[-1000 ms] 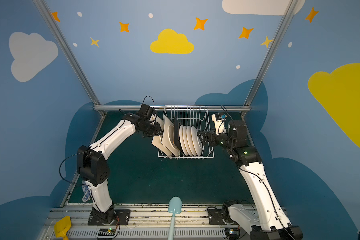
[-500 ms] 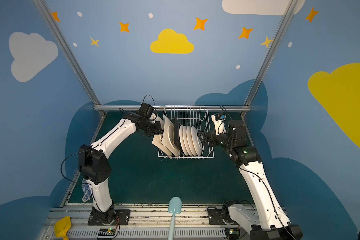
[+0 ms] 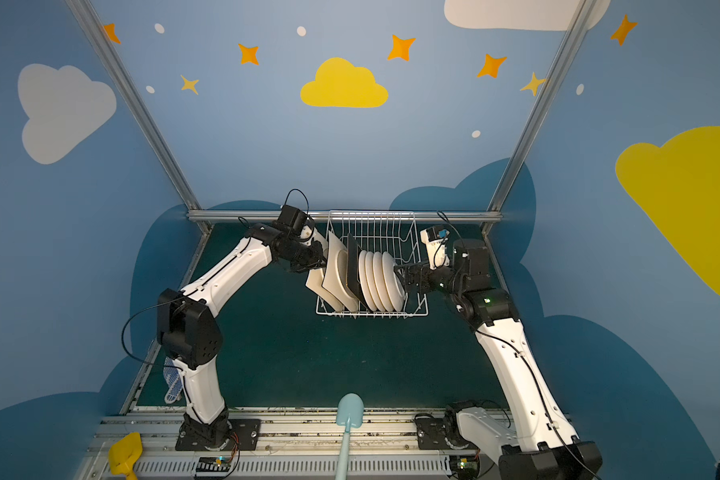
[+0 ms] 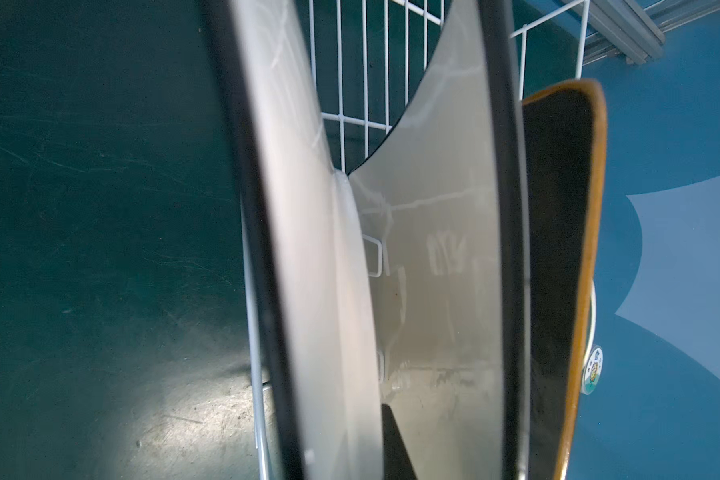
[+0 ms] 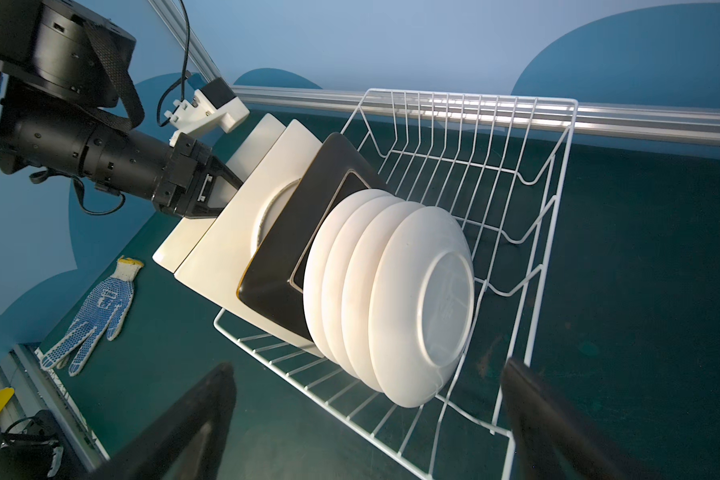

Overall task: Unload the plates from the dish rack
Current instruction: 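Close the left gripper on the outermost square cream plate's top edge, then lift the square cream plate up out of the rack with the left gripper, then hold the plate up with the left gripper while the right gripper grasps its edge, then open the left gripper and draw it back while the right gripper holds the plate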

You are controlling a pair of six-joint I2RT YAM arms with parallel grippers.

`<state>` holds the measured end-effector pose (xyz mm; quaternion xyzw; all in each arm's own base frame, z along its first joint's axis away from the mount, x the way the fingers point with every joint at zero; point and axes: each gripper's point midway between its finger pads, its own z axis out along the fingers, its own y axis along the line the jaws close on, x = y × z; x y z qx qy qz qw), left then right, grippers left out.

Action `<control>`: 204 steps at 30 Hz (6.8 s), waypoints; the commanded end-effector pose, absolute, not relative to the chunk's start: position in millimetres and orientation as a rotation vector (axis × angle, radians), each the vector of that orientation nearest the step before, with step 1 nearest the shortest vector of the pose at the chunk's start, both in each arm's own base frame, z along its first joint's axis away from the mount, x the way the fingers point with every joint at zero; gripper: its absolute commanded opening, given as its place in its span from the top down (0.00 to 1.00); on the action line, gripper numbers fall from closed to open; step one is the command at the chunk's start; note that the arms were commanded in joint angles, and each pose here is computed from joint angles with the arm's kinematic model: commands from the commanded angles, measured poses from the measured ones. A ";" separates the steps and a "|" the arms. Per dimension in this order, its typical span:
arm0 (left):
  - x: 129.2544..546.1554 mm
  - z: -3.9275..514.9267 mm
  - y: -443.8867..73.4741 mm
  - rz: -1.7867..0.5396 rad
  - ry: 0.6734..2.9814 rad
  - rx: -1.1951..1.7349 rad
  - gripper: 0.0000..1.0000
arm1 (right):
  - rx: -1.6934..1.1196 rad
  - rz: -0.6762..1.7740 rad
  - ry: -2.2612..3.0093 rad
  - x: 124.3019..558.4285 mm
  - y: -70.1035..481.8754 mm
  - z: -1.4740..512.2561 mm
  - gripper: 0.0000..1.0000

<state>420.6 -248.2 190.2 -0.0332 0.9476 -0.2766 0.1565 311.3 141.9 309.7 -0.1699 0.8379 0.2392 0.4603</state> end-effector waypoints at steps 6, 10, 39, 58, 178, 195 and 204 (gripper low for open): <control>412.0 238.8 -246.5 -0.874 2.602 -0.111 0.97 | -0.424 0.562 2.018 310.3 140.3 324.4 0.01; 411.4 255.0 -247.0 -0.908 2.568 -0.110 0.97 | -0.418 0.570 2.014 310.1 140.7 325.2 0.01; 392.3 327.1 -236.9 -0.945 2.455 0.034 0.97 | -0.391 0.590 2.002 314.2 142.2 331.1 0.01; 388.7 360.2 -208.3 -0.884 2.386 0.035 0.97 | -0.396 0.651 1.990 314.5 149.9 337.6 0.01; 358.2 373.5 -235.9 0.391 1.067 1.091 0.78 | 0.266 1.548 2.274 375.8 330.0 368.5 1.00; 348.2 356.2 -239.1 0.243 1.140 1.071 0.00 | 0.226 1.664 1.995 388.2 312.8 415.0 1.00; 328.7 342.4 -229.5 0.102 1.271 1.038 0.00 | 0.292 1.606 1.880 407.5 280.4 427.7 1.00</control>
